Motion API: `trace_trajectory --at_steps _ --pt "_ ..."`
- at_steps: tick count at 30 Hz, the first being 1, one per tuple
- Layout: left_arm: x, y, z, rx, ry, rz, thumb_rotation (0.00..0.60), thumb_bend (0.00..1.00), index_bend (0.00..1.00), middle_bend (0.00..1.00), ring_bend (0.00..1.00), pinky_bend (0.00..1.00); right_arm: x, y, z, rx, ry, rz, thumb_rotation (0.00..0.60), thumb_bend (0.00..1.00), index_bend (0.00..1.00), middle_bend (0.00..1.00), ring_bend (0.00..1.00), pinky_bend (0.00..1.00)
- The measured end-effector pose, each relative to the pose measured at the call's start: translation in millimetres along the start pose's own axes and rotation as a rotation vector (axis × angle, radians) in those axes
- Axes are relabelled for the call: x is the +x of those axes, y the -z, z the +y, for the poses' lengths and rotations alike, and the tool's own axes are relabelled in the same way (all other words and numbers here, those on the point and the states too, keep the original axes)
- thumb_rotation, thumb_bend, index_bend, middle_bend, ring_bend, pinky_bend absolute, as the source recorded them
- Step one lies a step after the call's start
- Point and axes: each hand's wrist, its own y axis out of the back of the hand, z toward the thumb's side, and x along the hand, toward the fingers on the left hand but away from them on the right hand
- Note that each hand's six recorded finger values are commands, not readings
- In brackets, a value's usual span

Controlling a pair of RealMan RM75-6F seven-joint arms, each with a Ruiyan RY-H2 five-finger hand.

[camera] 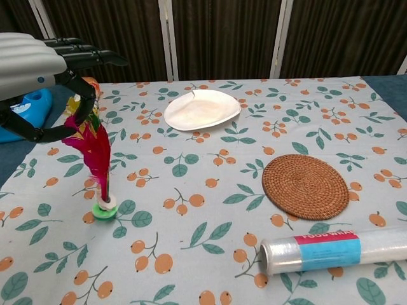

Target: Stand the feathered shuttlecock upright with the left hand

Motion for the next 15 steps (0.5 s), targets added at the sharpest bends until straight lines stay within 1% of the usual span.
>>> trace_trajectory --at_steps 11,14,15 --pt "-3.5 -0.9 -7.2 -0.012 0.017 0.004 0.600 0.46 0.66 0.00 0.00 0.00 0.0 0.0 -0.1 0.000 -0.002 0.000 0.600 0.12 0.00 0.00 0.00 0.00" --pt "-4.6 -1.2 -9.1 -0.012 0.021 0.004 0.600 0.46 0.64 0.00 0.00 0.00 0.1 0.0 -0.1 0.000 -0.002 0.000 0.600 0.12 0.00 0.00 0.00 0.00" --pt "-4.9 -1.3 -9.4 -0.012 0.021 0.003 0.600 0.46 0.62 0.00 0.00 0.00 0.1 -0.1 -0.1 -0.001 -0.001 0.001 0.600 0.12 0.00 0.00 0.00 0.00"
